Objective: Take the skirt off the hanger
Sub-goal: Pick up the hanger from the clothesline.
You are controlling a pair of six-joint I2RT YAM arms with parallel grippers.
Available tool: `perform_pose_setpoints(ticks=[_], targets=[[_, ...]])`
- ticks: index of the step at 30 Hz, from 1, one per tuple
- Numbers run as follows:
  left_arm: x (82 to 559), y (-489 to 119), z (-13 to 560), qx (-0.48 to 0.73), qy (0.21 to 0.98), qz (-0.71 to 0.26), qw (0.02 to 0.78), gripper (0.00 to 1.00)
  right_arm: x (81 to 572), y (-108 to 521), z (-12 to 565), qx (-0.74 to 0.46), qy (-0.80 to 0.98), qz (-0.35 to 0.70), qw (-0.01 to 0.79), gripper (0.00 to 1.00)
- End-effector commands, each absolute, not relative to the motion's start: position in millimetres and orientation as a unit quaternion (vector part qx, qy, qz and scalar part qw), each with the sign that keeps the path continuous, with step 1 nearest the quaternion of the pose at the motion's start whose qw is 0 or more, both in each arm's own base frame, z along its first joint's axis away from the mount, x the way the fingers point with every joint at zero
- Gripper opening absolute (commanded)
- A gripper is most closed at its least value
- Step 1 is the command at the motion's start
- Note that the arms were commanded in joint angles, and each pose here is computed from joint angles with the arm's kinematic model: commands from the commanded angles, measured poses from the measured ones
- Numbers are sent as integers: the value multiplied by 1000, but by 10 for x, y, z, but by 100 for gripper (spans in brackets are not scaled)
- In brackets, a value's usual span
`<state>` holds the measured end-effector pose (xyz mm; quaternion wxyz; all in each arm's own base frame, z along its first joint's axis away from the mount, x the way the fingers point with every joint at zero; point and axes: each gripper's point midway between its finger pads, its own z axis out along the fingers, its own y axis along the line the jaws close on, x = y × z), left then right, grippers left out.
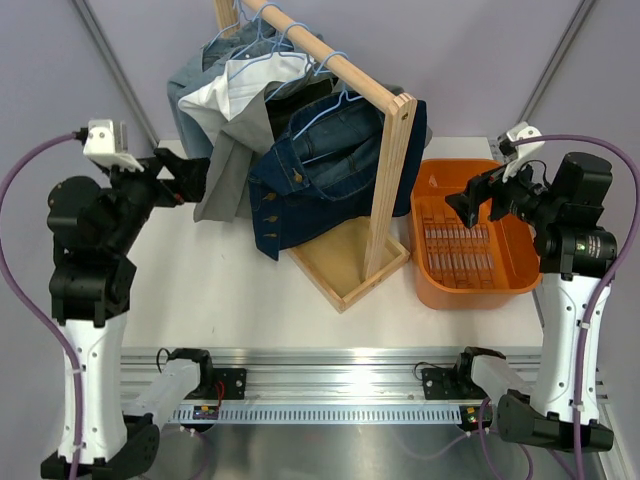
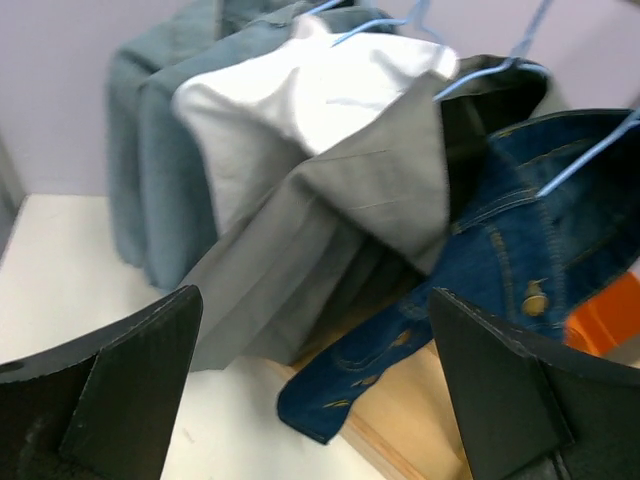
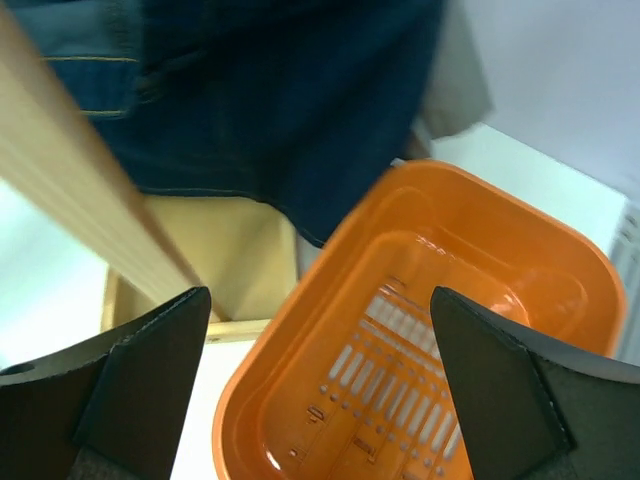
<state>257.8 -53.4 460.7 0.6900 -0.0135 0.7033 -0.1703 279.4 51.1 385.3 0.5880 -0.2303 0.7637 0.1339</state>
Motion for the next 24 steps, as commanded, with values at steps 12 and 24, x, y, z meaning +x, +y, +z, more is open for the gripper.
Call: perform_pose_setpoints(ticks=[12, 24], targets=[[2905, -2226, 5099, 316, 622, -267, 665, 95, 2389, 1060, 3875, -370, 687, 269, 564, 99], [3482, -2685, 5119, 378, 556, -254, 695, 73, 2335, 1092, 3771, -370, 683, 280, 565, 99]])
